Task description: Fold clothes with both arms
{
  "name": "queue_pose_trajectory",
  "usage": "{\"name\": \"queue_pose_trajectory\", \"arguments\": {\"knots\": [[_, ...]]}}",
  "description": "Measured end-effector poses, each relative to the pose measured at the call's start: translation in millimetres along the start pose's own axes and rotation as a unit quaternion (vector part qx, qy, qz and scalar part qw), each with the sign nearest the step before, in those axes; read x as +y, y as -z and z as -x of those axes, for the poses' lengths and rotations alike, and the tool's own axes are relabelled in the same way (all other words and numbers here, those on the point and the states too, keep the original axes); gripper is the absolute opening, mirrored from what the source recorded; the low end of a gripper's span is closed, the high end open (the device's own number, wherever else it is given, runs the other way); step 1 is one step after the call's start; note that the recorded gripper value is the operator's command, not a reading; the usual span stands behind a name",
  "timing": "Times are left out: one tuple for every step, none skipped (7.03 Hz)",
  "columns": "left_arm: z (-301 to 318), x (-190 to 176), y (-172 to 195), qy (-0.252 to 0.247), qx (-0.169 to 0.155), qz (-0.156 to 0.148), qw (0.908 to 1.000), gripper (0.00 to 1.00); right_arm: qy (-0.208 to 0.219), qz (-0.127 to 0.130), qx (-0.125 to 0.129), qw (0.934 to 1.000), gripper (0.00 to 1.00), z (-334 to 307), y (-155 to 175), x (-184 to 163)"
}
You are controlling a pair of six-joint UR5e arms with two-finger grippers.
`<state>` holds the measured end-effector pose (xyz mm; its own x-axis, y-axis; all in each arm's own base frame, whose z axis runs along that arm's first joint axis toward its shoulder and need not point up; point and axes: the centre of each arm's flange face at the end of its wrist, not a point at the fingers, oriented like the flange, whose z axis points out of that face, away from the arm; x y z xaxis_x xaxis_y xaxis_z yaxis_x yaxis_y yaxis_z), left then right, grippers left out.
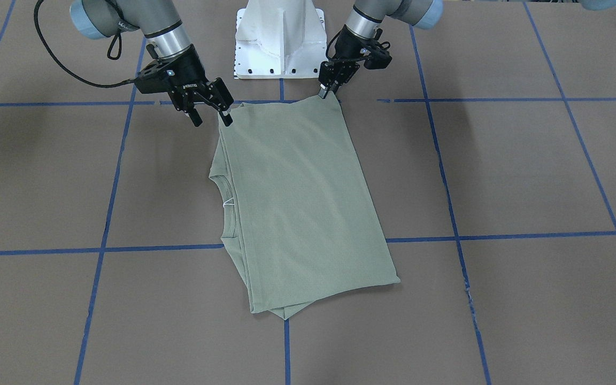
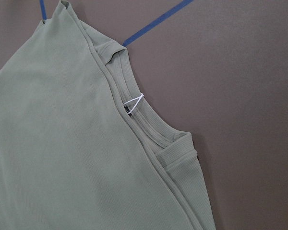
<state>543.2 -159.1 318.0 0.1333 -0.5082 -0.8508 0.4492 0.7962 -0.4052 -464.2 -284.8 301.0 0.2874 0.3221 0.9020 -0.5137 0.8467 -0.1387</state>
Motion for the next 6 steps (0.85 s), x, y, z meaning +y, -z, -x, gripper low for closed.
{"name": "queue_pose_trajectory", "arguments": {"knots": [[0.0, -0.3, 0.0, 0.0, 0.0, 0.0, 1.0, 0.0, 0.0, -0.001, 0.001, 1.0, 0.99, -0.5, -0.7, 0.4], [-0.1, -1.2, -0.1, 0.0, 0.0, -0.001, 1.0, 0.0, -0.002, -0.004, 0.002, 1.0, 0.95, -1.1, -1.8, 1.2], [-0.7, -2.7, 0.1, 0.0, 0.001, -0.002, 1.0, 0.0, -0.02, -0.008, 0.008, 0.9997, 0.93, -1.4, -3.2, 3.9], [-1.9, -4.2, 0.4, 0.0, 0.002, -0.004, 1.0, 0.0, -0.05, -0.016, 0.024, 0.9984, 0.93, 0.4, -5.9, 11.6], [-3.3, -5.0, 1.0, 0.001, 0.004, -0.005, 1.0, 0.0, -0.068, -0.024, 0.047, 0.9963, 0.93, 6.2, -10.5, 27.1], [-4.3, -5.1, 1.8, 0.001, 0.006, -0.005, 1.0, 0.0, -0.075, -0.029, 0.072, 0.9942, 0.93, 13.2, -14.5, 45.2]]}}
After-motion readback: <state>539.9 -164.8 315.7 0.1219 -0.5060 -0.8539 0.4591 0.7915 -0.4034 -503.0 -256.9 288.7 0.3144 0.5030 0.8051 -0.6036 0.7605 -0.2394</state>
